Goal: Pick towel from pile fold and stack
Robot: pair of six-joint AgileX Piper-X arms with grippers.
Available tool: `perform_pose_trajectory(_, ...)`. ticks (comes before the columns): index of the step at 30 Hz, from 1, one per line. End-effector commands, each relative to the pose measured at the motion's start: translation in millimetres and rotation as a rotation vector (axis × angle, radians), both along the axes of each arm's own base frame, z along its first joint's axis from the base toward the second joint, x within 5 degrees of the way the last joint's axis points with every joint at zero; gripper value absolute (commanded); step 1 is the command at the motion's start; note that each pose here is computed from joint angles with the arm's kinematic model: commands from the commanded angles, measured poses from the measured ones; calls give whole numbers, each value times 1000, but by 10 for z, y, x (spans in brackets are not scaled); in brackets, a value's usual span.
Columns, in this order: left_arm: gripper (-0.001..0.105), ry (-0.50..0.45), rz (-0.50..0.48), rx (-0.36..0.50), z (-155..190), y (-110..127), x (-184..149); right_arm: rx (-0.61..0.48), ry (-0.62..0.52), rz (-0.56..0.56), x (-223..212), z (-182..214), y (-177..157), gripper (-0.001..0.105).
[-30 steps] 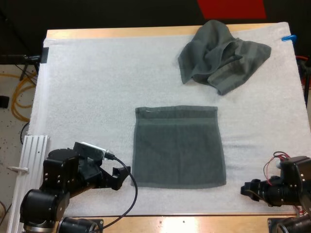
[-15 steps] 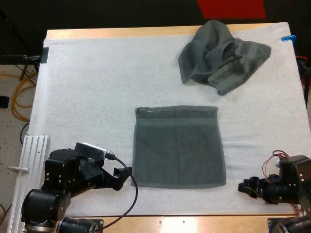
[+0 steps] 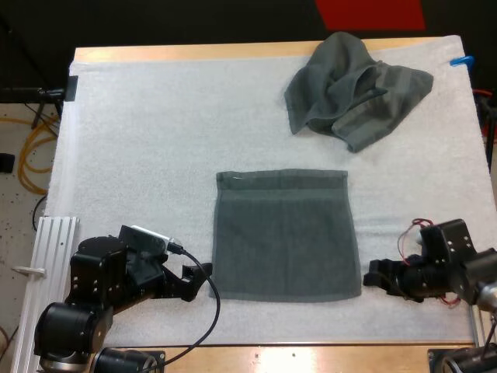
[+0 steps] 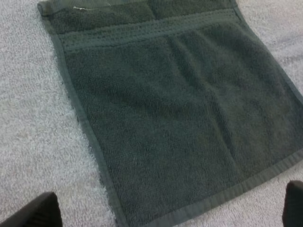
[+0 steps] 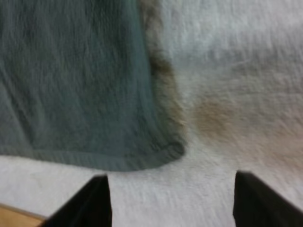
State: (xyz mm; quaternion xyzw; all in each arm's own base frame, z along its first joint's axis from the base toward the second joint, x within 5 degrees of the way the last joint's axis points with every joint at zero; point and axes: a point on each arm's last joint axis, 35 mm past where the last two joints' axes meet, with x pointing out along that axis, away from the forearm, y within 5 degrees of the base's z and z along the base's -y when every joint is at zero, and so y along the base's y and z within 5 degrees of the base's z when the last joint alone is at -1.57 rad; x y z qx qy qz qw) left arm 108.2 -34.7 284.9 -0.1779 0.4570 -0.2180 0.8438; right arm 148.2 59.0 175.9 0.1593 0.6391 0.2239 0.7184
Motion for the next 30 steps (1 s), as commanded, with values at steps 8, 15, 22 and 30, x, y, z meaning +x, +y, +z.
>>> perform_pose_trajectory(8,90,-12,4,-17,22,-1,2,93,22,131,131,-188,179,55)
perform_pose_trajectory(15,90,-10,2,-19,21,-1,0,-76,3,233,104,-389,458,55)
perform_pose_trajectory(22,90,-10,2,-19,21,-1,0,-110,-62,225,118,-404,596,44)
perform_pose_trajectory(30,90,-5,-5,-24,6,-4,-2,-132,-77,210,117,-384,583,0)
